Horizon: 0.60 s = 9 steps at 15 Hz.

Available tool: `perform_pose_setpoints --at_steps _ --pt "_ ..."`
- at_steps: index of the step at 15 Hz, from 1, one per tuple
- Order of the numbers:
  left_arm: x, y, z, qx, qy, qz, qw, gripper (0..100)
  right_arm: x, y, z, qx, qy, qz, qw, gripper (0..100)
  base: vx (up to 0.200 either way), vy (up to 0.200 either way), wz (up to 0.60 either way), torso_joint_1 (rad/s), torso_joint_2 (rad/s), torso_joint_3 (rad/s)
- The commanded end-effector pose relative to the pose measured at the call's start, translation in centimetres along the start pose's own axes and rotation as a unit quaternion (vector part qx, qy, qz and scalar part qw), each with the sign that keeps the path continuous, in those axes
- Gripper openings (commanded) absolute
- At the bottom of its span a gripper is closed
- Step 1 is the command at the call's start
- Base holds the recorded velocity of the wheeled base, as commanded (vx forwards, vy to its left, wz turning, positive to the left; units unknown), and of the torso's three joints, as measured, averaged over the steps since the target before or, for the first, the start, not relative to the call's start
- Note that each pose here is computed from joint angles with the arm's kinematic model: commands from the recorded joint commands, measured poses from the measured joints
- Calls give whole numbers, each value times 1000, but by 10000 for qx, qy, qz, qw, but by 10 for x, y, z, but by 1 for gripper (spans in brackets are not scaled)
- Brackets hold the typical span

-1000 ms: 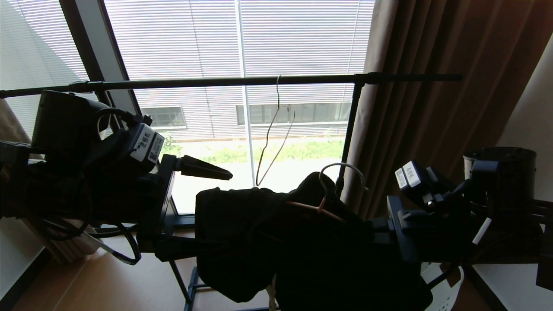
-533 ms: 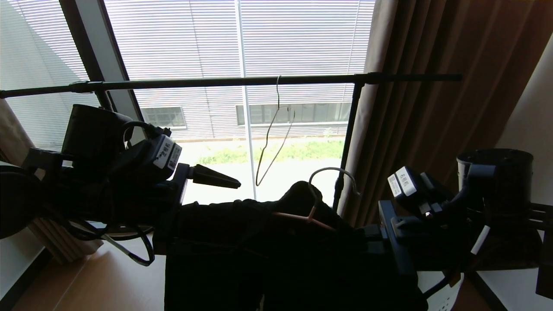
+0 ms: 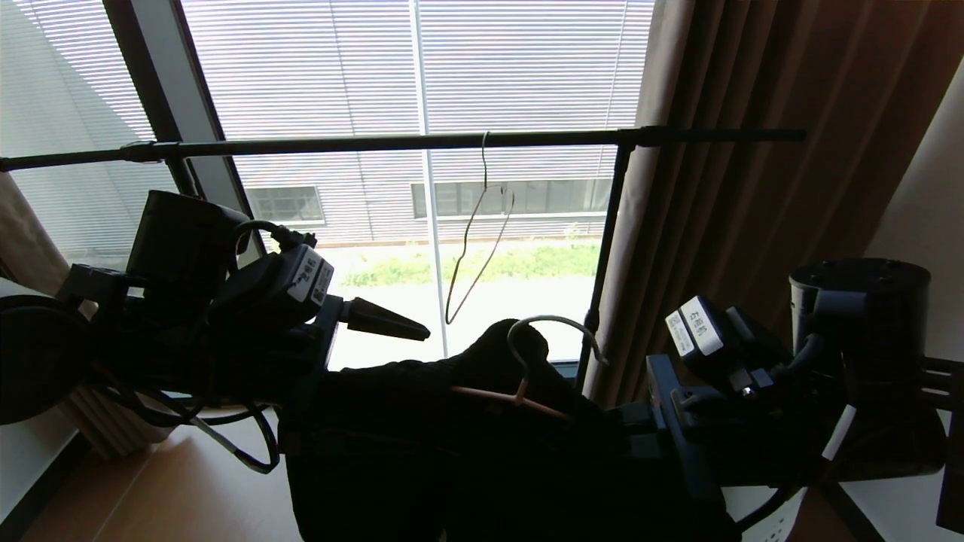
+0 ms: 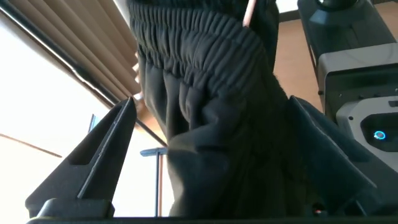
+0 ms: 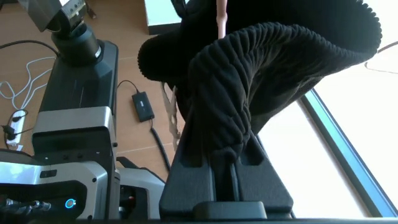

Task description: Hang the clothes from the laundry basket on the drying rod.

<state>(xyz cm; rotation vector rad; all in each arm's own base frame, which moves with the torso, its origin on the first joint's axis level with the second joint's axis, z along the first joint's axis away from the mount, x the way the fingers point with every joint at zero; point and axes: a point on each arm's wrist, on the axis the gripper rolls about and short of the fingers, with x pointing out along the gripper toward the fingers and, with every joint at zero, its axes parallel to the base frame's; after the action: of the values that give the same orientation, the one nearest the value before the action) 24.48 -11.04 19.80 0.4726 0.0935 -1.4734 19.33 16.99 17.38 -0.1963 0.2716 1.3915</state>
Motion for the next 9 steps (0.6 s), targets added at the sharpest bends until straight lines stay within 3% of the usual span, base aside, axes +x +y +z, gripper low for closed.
perform_pose_setpoints --at_steps 1,2,3,9 --pt "7 0 -4 -94 53 -85 9999 100 -1 0 6 -95 -103 -17 9999 0 0 0 0 0 0 0" --pt "9 0 -4 -114 84 -108 9998 100 -1 0 7 -115 -126 -23 9999 0 0 0 0 0 0 0" --pt "11 0 -6 -135 158 -73 9998 0 -1 -1 8 -135 -149 -29 9998 0 0 0 0 0 0 0" --pt "11 3 -3 -350 223 51 9991 0 -1 -6 6 -88 -131 -96 9998 0 0 0 0 0 0 0"
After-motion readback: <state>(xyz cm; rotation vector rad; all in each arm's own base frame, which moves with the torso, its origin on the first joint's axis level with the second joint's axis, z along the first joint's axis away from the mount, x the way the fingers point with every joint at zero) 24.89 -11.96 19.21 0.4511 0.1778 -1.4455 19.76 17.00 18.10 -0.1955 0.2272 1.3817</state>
